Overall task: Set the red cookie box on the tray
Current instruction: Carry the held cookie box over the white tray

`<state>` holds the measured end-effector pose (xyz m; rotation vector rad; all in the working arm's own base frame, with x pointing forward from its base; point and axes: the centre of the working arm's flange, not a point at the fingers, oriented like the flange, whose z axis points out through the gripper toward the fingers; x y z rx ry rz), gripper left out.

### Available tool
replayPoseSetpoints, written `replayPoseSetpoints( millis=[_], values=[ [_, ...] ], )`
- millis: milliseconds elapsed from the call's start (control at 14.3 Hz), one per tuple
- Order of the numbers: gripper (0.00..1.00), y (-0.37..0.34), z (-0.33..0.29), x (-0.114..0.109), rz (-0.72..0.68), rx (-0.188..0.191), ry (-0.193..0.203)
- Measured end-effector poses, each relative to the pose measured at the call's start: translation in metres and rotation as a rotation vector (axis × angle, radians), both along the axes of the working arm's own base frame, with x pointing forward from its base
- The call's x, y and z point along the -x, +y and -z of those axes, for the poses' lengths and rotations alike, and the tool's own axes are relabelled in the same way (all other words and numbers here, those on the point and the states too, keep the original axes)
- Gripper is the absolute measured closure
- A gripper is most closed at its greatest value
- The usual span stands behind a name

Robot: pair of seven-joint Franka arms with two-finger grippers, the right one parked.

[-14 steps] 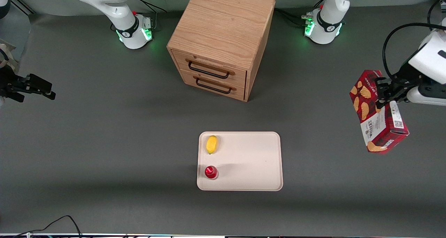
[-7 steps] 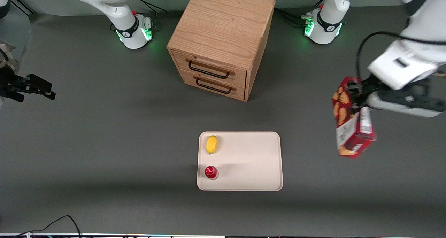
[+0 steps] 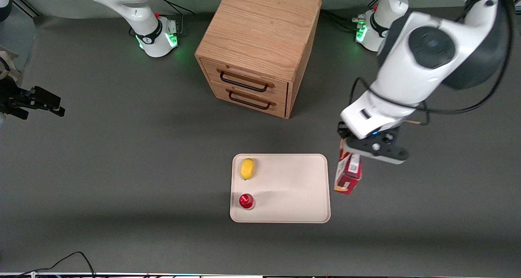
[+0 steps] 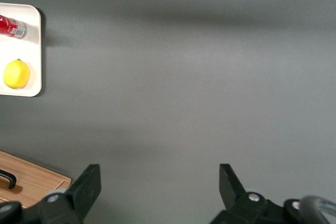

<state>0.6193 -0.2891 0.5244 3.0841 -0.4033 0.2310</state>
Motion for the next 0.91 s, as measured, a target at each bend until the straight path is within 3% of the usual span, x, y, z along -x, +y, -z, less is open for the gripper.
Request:
replayPoseSetpoints(
  millis=[491, 911],
  values=[
    [0.89, -0.074, 0.135, -0.012, 0.041, -0.001, 0.034],
    [0.89, -0.081, 0.223, -0.024, -0.042, 0.011, 0.053]
  ],
)
